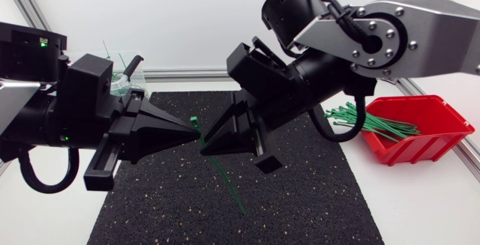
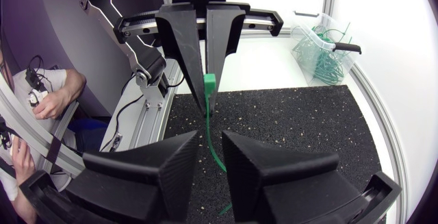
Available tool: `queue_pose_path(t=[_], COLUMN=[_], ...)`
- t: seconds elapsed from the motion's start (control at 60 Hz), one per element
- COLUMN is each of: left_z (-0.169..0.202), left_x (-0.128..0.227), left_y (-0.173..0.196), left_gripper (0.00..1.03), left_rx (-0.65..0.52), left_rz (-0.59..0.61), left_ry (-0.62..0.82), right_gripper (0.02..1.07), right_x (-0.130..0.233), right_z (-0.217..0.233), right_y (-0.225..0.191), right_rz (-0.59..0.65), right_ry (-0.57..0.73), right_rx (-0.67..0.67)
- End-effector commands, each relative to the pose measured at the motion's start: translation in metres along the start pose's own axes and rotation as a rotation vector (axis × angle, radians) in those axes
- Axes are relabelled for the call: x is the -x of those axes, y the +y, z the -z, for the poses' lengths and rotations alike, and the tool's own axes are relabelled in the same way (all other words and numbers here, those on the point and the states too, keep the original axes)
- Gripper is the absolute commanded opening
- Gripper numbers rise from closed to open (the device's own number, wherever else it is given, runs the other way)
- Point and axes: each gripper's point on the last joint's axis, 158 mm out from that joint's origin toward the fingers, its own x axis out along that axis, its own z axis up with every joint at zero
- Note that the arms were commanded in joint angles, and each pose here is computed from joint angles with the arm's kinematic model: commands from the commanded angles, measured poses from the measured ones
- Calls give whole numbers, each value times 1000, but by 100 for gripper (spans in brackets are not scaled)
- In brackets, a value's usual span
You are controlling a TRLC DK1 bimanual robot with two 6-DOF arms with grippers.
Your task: Take a green cable tie from the red box, thread the tail through the head to close it, then place it in the transparent bin on the left.
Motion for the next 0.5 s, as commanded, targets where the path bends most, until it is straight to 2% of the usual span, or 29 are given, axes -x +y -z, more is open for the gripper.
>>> queue_pose_path(t=[0.0, 0.083, 0.283, 0.367, 0.383, 0.483], left_z=[7, 6, 3, 1, 1, 0], left_x=[-2, -1, 1, 5, 6, 9], left_y=[0, 2, -2, -2, -3, -6], left_gripper=[3, 3, 5, 18, 25, 38], left_rx=[31, 37, 27, 40, 44, 41], left_rz=[10, 3, 11, 7, 9, 14], left_ry=[4, -2, -14, -27, -31, -39], right_gripper=[14, 8, 8, 8, 8, 8], right_x=[2, 1, 2, 3, 5, 12], right_z=[-2, -1, -3, -5, -7, -13], right_y=[8, 10, 15, 16, 15, 10], right_rz=[-10, -20, -38, -42, -46, -49], right_ry=[-18, -18, -29, -39, -48, -83], right_rx=[-9, -14, -24, -33, -40, -69])
